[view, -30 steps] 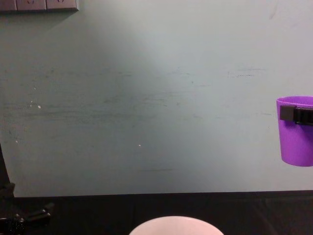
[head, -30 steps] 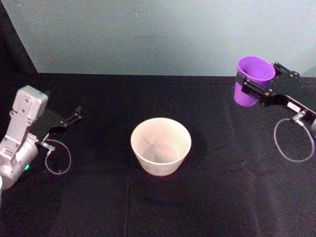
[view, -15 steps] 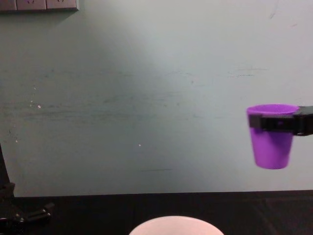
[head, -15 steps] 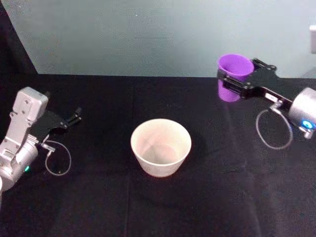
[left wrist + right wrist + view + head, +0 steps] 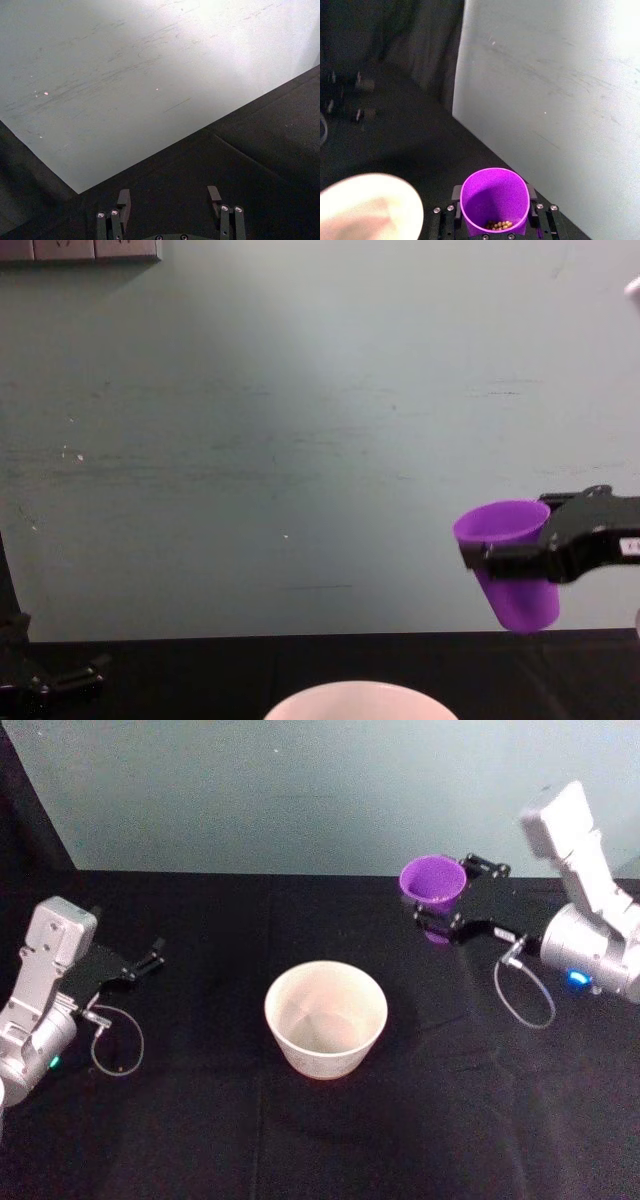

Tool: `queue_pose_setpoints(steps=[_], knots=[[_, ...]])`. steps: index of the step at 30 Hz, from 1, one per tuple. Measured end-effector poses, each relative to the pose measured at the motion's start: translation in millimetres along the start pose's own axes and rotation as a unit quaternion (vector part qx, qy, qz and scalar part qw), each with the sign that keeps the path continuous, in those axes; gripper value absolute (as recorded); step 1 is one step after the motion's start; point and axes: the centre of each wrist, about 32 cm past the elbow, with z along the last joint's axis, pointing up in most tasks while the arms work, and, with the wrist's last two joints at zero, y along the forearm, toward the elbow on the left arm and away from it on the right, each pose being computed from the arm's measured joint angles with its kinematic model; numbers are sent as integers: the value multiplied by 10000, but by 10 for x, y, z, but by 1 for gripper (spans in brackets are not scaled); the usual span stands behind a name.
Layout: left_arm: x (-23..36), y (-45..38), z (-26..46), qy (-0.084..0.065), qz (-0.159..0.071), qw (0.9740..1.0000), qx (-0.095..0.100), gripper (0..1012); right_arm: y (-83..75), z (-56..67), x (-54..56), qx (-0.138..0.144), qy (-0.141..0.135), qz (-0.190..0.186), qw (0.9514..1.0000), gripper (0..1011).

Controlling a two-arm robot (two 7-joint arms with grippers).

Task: Pick up the cup and pour the mung beans from the cup into the bowl.

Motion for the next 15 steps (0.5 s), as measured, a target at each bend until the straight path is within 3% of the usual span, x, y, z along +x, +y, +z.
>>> queue_pose_setpoints(steps=[1, 4, 6, 9, 11, 15], knots=[[0, 0, 0, 0, 0, 10000, 0, 1000, 0, 0, 0, 0, 0, 0, 10000, 734], [0, 0, 0, 0, 0, 10000, 0, 1000, 18, 27, -88, -216, -642, 49, 9977, 734], [0, 0, 0, 0, 0, 10000, 0, 1000, 22, 33, -105, -259, -776, 54, 9966, 734], [0, 0, 0, 0, 0, 10000, 0, 1000, 41, 72, -206, -430, -1417, 100, 9889, 734], [0, 0, 0, 0, 0, 10000, 0, 1000, 48, 87, -242, -476, -1644, 108, 9852, 734], [0, 0, 0, 0, 0, 10000, 0, 1000, 80, 126, -346, -608, -2298, 148, 9712, 735]])
